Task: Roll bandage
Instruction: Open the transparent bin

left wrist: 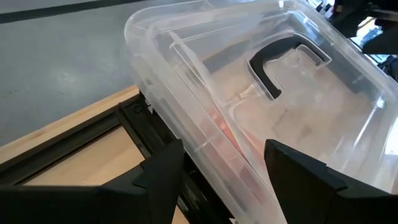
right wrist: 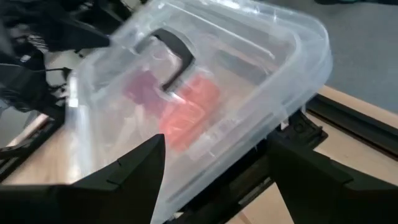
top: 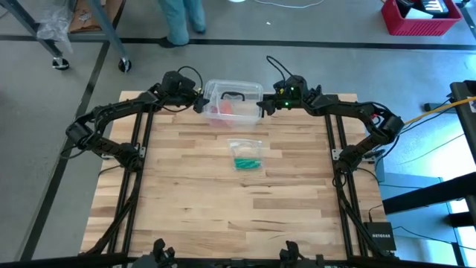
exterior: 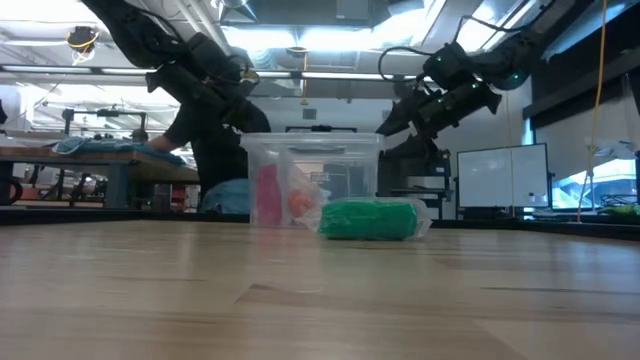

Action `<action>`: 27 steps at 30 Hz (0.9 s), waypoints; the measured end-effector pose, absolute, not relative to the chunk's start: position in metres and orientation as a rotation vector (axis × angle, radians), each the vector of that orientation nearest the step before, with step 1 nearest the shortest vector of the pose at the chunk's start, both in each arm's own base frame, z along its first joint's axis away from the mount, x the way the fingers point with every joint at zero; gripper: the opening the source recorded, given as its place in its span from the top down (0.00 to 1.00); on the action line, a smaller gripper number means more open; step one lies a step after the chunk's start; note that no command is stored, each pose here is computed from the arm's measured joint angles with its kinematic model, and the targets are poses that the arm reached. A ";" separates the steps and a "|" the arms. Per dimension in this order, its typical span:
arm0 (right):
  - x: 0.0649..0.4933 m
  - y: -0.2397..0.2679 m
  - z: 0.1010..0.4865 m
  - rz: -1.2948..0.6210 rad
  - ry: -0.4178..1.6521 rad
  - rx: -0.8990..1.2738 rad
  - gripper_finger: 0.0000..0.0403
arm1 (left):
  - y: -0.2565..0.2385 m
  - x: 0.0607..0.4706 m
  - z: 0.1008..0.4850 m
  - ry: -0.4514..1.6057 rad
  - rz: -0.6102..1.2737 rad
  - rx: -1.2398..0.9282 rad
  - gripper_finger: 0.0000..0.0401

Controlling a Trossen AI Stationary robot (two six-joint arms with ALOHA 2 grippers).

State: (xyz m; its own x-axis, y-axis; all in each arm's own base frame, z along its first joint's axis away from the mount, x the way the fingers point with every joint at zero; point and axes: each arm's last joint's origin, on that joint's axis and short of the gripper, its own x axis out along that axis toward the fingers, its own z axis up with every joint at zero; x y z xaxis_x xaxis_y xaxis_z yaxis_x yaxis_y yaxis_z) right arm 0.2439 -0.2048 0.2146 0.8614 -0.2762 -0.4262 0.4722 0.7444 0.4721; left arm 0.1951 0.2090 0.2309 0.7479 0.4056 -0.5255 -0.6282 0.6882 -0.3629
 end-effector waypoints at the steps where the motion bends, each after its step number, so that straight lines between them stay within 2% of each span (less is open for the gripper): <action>1: 0.244 -0.205 0.213 -0.424 0.349 0.609 0.31 | 0.208 0.196 0.231 0.429 0.596 -0.557 0.47; 18: 0.237 -0.198 0.232 -0.410 0.308 0.615 0.31 | 0.206 0.197 0.230 0.450 0.580 -0.550 0.47; 27: 0.234 -0.198 0.229 -0.382 0.347 0.622 0.31 | 0.206 0.197 0.230 0.451 0.579 -0.544 0.47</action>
